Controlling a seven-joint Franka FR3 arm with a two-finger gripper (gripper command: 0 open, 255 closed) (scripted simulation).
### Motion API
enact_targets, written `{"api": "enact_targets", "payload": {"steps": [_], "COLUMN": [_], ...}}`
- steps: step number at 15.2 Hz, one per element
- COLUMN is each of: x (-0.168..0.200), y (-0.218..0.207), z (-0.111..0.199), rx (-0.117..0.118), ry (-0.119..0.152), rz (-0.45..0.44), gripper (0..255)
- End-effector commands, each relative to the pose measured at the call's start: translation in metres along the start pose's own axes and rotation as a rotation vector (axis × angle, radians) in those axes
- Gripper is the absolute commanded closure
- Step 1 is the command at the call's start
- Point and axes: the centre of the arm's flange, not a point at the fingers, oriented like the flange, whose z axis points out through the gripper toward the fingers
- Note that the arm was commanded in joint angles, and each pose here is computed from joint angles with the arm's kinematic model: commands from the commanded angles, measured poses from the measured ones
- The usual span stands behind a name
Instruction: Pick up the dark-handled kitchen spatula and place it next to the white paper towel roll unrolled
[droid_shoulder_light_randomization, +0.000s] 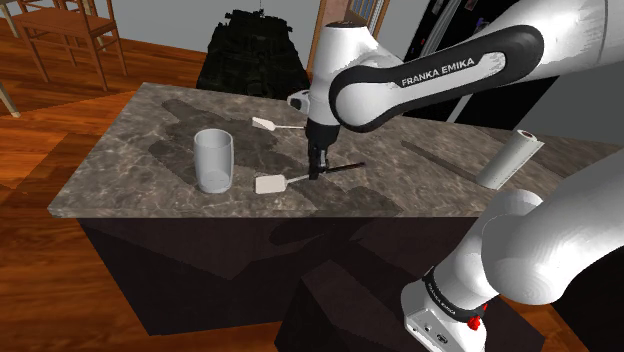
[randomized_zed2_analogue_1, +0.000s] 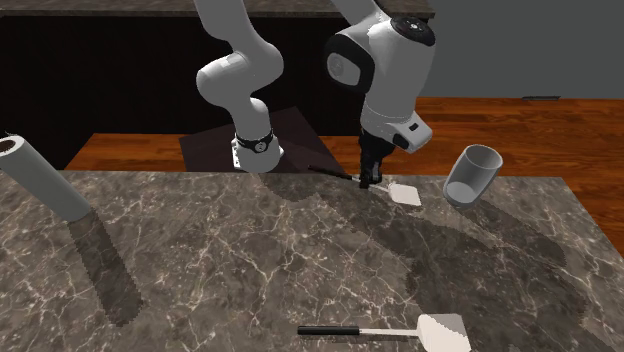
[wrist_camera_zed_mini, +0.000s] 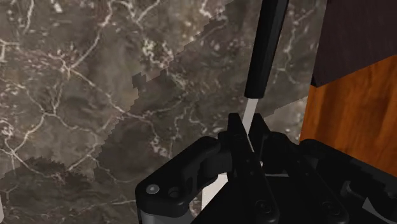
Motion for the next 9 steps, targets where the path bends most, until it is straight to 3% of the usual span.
{"api": "enact_targets", "payload": {"steps": [1, 9], "x": [0.000, -0.003], "y": [0.000, 0.000], "z": [-0.012, -0.054], "rx": [0.000, 0.000], "ry": [0.000, 0.000], "rz": [0.000, 0.000], "gripper": [255, 255]}}
